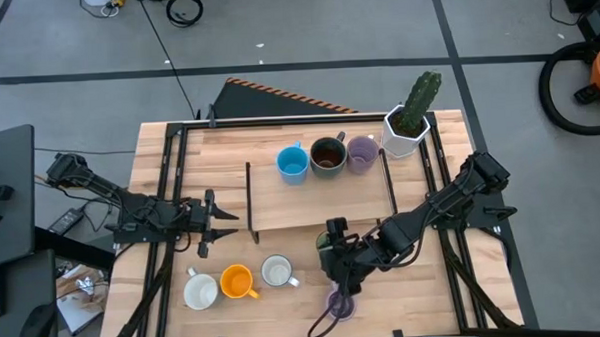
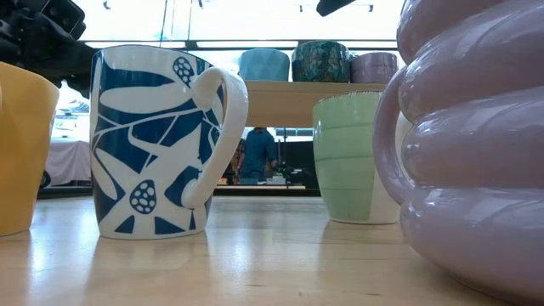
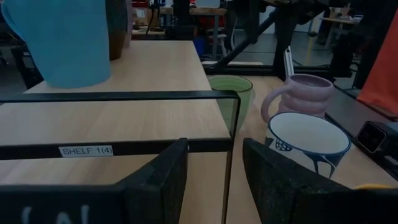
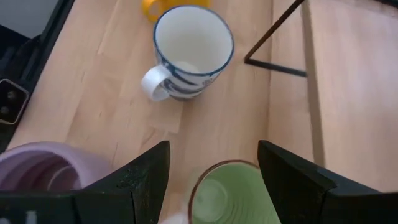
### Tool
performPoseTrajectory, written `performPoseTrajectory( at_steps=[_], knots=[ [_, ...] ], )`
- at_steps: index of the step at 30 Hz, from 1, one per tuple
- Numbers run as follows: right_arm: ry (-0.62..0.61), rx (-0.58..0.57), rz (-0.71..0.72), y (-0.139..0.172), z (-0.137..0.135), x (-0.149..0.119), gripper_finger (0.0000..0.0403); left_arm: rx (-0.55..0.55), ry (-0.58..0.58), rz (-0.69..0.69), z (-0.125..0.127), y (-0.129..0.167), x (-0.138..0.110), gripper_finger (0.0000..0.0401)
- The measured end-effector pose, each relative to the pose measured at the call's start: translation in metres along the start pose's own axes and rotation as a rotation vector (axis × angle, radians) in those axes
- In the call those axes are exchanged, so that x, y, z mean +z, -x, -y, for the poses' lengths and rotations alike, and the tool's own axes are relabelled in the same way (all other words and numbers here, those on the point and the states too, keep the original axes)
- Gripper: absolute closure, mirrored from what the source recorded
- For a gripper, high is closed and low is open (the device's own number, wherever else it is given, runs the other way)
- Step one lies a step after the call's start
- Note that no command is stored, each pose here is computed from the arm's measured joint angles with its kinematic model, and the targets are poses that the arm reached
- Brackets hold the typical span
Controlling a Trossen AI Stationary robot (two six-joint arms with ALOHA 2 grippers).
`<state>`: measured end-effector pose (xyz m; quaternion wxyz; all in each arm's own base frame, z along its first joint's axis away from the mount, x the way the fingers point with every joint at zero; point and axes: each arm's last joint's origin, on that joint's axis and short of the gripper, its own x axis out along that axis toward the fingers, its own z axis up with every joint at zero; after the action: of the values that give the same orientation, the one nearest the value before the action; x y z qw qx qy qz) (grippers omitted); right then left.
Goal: Place coffee mugs
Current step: Put the green mug on the shelf
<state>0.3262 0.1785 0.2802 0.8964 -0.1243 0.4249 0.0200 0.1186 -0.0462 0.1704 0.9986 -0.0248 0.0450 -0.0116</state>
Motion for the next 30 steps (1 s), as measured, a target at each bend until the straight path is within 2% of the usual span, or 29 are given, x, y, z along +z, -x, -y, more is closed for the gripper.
performPoseTrajectory(
  at_steps=[7,17,30],
  knots=[
    [-0.088,-0.02,-0.08,0.0,0.003,-0.008,0.0154,0.0,0.001,0.0,0.0,0.0,0.0,0.0239],
    [-0.156,-0.038,-0.104,-0.014,0.0,-0.023,0.0154,0.0,0.005,-0.002,0.0,0.0,0.0,0.0239],
    [-0.148,-0.064,-0.061,-0.021,0.002,-0.023,0.0154,0.0,0.006,-0.005,0.0,0.0,0.0,0.0239]
  ],
)
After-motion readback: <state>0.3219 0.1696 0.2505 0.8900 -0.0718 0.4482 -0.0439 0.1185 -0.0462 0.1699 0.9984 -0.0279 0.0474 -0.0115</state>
